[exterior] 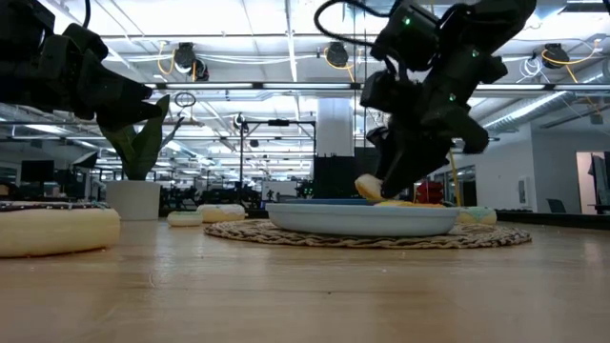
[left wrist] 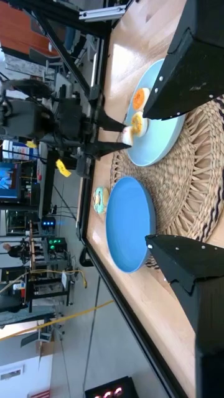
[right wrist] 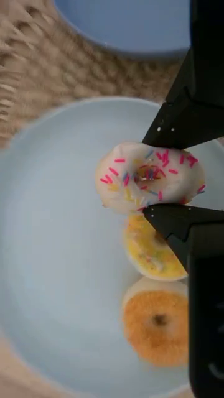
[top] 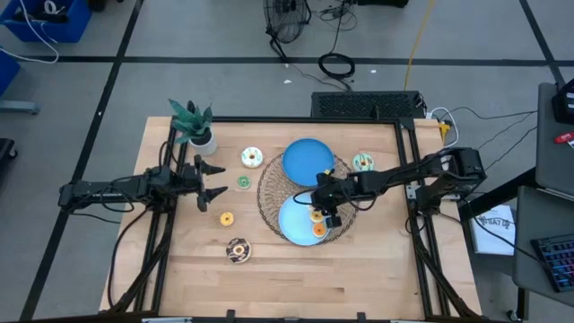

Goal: Pick & Place donuts
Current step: Put the small white donut on the light blue plate

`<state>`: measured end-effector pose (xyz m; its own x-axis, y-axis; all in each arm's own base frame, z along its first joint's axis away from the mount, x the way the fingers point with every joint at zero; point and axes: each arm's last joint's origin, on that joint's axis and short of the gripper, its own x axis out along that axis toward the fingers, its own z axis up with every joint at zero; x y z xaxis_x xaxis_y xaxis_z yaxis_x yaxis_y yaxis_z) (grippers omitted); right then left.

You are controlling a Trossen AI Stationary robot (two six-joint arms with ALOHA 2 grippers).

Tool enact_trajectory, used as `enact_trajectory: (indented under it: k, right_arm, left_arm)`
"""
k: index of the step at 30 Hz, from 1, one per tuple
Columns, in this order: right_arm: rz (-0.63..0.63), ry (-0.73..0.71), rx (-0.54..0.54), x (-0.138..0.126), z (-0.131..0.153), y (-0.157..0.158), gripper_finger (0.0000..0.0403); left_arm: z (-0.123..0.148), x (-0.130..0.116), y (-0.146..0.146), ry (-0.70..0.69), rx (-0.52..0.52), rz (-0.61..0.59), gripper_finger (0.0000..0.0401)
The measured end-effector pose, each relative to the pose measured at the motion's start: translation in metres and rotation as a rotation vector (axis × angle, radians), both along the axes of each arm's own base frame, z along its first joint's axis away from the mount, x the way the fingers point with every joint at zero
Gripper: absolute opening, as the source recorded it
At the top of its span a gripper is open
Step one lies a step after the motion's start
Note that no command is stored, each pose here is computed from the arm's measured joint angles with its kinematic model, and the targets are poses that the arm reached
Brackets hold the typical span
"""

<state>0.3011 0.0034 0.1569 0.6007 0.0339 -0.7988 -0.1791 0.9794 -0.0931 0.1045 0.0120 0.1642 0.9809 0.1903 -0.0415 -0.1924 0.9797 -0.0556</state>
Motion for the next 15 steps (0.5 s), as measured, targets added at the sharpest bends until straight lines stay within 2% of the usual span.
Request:
enact_trajectory:
  k: [7,15]
  right_arm:
    - [0.025,0.001,-0.023,0.008,-0.015,0.000,0.0128]
    - [0.019,-0.032,-0.018,0.005,-0.002,0.000,0.0128]
  left_arm:
    - [0.000,0.000,0.000,0.000,0.000,0.000,0.0310]
    - [0.000,0.000,0.000,0.000,0.000,0.000,0.0310]
